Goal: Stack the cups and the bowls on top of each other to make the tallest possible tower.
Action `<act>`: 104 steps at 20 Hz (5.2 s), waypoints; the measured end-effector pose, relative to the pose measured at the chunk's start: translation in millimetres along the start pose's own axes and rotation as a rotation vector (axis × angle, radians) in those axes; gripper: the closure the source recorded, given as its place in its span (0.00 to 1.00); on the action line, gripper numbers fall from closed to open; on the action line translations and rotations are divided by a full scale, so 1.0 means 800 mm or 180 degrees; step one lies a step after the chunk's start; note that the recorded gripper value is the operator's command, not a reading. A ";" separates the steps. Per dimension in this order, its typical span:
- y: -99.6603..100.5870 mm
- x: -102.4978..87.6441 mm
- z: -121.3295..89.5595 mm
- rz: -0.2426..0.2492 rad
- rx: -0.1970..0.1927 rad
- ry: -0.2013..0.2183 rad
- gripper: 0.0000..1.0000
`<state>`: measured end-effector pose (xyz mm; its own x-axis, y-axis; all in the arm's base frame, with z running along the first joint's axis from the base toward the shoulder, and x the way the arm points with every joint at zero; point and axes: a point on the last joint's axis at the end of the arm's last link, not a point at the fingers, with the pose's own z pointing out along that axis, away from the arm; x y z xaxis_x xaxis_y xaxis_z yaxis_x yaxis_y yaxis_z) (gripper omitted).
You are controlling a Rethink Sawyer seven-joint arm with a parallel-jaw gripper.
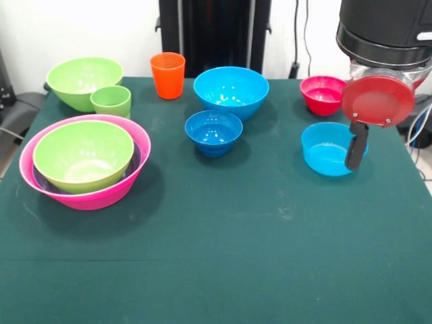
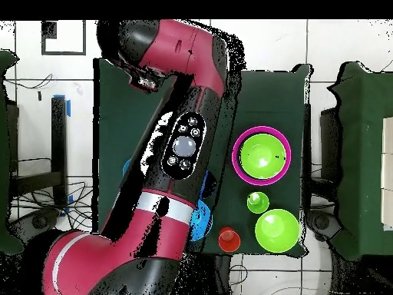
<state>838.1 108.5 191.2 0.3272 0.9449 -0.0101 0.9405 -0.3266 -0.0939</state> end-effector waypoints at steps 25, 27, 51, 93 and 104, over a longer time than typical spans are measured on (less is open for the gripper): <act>-0.033 0.003 0.049 0.0040 0.0223 -0.0179 0.00; -0.035 0.001 0.051 0.0052 0.0232 -0.0204 0.00; -0.044 -0.021 0.129 0.0351 0.0449 -0.0426 0.00; -0.039 0.072 0.157 0.0461 0.0606 -0.0401 0.00; -0.050 0.074 0.130 0.0548 0.0612 -0.0393 0.00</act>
<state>810.0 179.3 90.5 0.4557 0.8752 -0.1622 0.8335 -0.4836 -0.2674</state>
